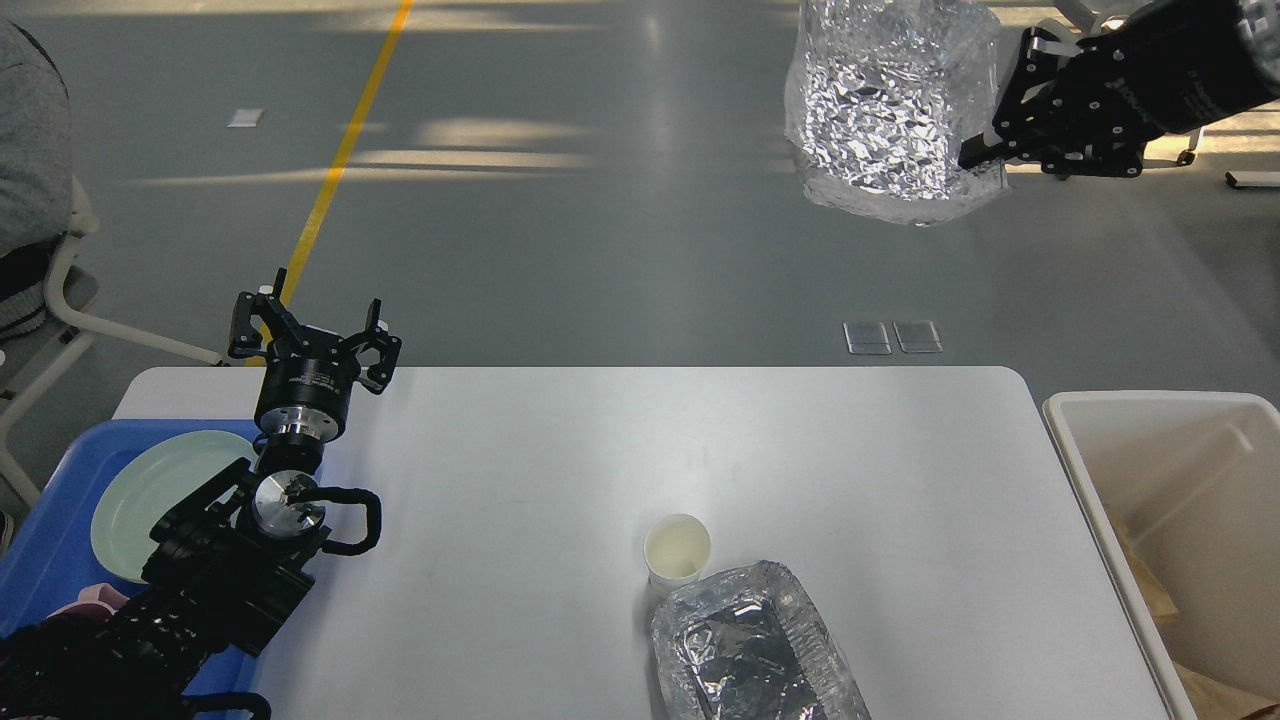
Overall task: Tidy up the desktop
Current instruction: 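Lift the crumpled foil bundle high with the right gripper, then lower the foil bundle into the white bin and release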
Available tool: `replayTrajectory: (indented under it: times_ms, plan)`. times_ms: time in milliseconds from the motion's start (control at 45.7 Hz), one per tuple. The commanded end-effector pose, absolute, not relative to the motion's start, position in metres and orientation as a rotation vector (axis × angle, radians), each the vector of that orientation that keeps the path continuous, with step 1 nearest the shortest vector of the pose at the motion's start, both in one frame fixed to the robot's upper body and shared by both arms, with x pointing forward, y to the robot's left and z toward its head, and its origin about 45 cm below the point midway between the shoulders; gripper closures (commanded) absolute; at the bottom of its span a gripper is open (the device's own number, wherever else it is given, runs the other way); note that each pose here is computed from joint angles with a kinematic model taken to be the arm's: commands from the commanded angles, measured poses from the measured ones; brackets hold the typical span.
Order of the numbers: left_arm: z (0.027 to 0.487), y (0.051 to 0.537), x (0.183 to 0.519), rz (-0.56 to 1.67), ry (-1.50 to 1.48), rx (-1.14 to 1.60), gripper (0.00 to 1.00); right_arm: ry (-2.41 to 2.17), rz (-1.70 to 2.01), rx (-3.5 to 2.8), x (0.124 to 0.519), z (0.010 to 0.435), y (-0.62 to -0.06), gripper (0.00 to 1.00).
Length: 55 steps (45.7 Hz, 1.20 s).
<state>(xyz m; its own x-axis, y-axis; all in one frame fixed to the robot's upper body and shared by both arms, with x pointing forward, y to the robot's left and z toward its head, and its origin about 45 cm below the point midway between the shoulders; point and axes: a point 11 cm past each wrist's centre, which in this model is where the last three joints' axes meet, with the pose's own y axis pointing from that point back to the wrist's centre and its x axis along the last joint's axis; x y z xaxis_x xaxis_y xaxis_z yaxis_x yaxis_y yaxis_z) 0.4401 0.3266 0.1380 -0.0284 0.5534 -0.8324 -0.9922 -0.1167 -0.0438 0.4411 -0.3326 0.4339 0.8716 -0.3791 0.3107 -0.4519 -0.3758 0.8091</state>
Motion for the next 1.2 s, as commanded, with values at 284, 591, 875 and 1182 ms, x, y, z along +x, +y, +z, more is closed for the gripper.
replayTrajectory:
  times_ms: [284, 591, 875, 1182]
  plan:
    - [0.138, 0.327, 0.44, 1.514, 0.697, -0.851, 0.0, -0.497, -0.133, 1.687, 0.412, 0.304, -0.417, 1.0]
    - [0.138, 0.327, 0.44, 1.514, 0.697, -0.851, 0.0, -0.488, -0.094, 1.349, 0.385, 0.238, -0.481, 1.0]
    - [0.138, 0.327, 0.44, 1.514, 0.697, -0.851, 0.0, -0.477, 0.081, 0.99, 0.372, 0.21, -0.539, 1.0]
    - [0.138, 0.327, 0.44, 1.514, 0.697, -0.851, 0.0, -0.443, 0.175, 0.858, 0.356, 0.172, -0.561, 1.0]
